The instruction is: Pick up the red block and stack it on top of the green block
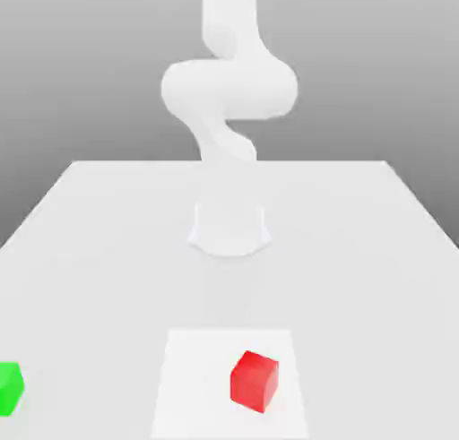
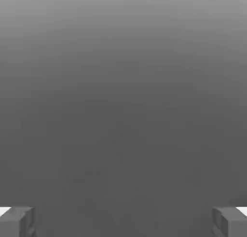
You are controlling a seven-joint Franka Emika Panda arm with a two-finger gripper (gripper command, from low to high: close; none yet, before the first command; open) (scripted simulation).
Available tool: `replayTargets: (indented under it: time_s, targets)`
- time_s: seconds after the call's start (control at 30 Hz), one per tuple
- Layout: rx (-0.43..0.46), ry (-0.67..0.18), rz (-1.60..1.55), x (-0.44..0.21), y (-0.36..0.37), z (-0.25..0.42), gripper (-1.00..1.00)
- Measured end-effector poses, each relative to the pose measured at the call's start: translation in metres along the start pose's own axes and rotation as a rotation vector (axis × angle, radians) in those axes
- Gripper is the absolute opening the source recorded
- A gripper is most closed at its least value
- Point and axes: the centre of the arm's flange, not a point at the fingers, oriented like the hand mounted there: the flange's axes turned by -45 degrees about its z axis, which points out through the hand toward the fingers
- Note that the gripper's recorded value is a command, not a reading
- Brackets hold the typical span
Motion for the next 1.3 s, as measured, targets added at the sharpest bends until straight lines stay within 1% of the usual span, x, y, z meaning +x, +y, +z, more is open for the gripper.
replayTargets:
  time_s: [0.17,0.33,0.53,0.7,0.77,0.9,0.93,1.17,1.3]
  targets:
    - [-0.050,-0.161,0.086,-0.025,-0.009,0.112,0.00]
    - [-0.092,-0.314,0.171,-0.073,-0.012,0.209,0.00]
    - [-0.135,-0.498,0.276,-0.154,-0.015,0.304,0.00]
    - [-0.162,-0.652,0.367,-0.236,-0.020,0.361,0.00]
    - [-0.169,-0.691,0.393,-0.262,-0.021,0.378,0.00]
    - [-0.171,-0.703,0.402,-0.295,-0.021,0.413,0.00]
    - [-0.172,-0.704,0.402,-0.303,-0.021,0.420,-1.00]
    - [-0.171,-0.702,0.402,-0.304,-0.021,0.422,-1.00]
    - [-0.171,-0.702,0.403,-0.278,-0.022,0.394,-1.00]
